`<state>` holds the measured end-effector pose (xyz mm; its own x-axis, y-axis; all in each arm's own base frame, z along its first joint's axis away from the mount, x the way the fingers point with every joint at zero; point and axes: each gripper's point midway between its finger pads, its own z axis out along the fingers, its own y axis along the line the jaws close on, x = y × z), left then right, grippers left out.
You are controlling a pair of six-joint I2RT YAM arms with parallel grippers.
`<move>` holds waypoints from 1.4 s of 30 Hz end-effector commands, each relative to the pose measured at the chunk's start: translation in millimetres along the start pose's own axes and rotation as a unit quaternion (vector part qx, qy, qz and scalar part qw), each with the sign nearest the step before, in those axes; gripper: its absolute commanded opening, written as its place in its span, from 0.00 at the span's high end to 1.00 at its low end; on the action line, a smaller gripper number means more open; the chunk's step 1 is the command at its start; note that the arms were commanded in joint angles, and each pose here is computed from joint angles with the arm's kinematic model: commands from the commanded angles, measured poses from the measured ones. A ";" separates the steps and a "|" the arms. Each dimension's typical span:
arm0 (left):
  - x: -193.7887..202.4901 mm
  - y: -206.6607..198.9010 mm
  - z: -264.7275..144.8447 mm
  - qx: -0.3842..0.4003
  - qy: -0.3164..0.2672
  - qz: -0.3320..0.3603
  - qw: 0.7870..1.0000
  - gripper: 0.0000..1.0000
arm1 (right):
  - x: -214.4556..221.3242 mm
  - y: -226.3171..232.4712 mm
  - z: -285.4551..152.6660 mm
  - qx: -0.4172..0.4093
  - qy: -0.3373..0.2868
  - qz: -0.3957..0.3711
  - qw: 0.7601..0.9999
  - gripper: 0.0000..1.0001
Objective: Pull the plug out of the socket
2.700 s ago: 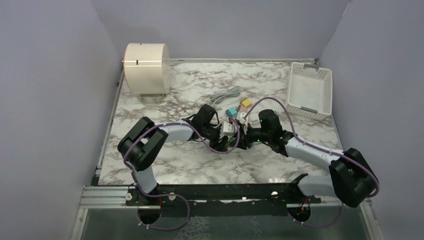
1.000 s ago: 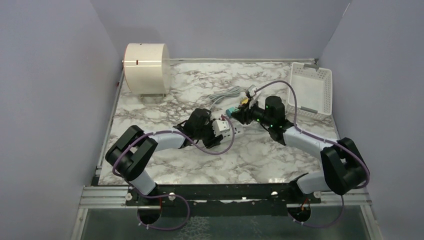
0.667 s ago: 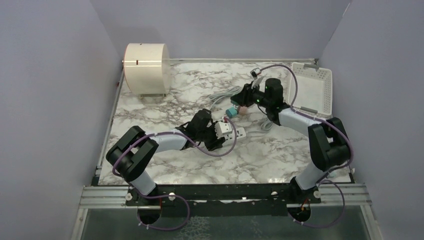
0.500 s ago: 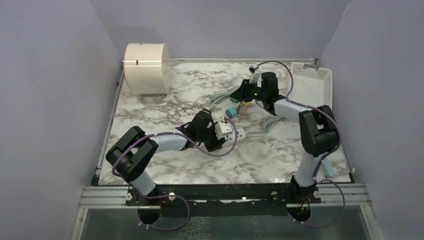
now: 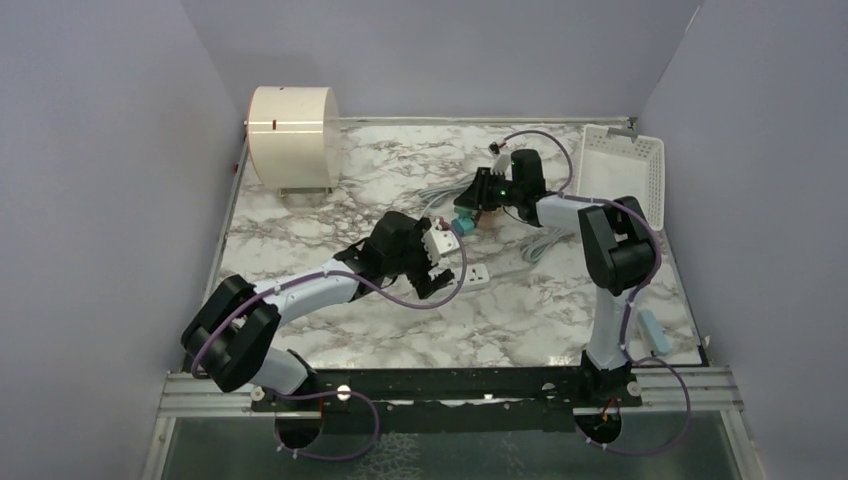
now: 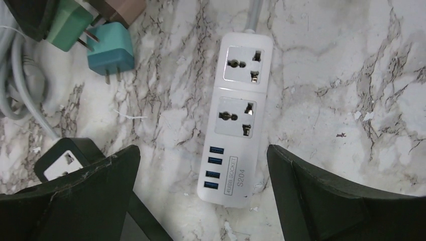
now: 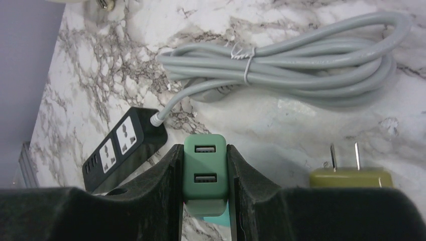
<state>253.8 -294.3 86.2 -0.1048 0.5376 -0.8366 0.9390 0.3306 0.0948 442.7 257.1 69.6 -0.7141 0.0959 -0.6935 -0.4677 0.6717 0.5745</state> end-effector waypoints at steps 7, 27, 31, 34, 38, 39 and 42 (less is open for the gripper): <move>-79.6 19.0 -64.6 -0.029 -0.138 -0.008 0.990 0.01 | 1.3 -21.7 37.7 -0.006 0.010 0.001 1.000 0.80; -121.8 115.8 -196.3 -0.311 -0.244 -0.089 0.914 0.01 | -93.3 28.6 -33.8 0.044 -0.109 -0.103 0.988 0.01; -111.9 127.4 -209.0 -0.341 -0.238 -0.100 0.904 0.01 | -110.2 32.8 -72.8 0.105 -0.150 -0.091 0.979 0.01; -101.9 135.3 -214.5 -0.360 -0.242 -0.113 0.894 0.01 | -106.9 30.7 -106.0 0.155 -0.186 -0.020 0.970 0.01; -97.3 139.7 -220.2 -0.367 -0.259 -0.125 0.885 0.01 | -71.6 17.7 -148.9 0.212 -0.228 0.079 0.947 0.00; -97.4 140.2 -223.4 -0.372 -0.262 -0.123 0.882 0.01 | -56.8 10.8 -158.7 0.228 -0.233 0.084 0.942 0.01; -95.8 141.9 -232.8 -0.391 -0.272 -0.116 0.871 0.01 | -44.4 -1.3 -188.9 0.277 -0.261 0.077 0.922 0.00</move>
<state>322.9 -130.8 278.4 0.0105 0.0615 -0.9981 0.4346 0.8986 0.0600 393.1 156.9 201.1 -0.4010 0.3978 -0.8252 -0.1629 0.8555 0.4916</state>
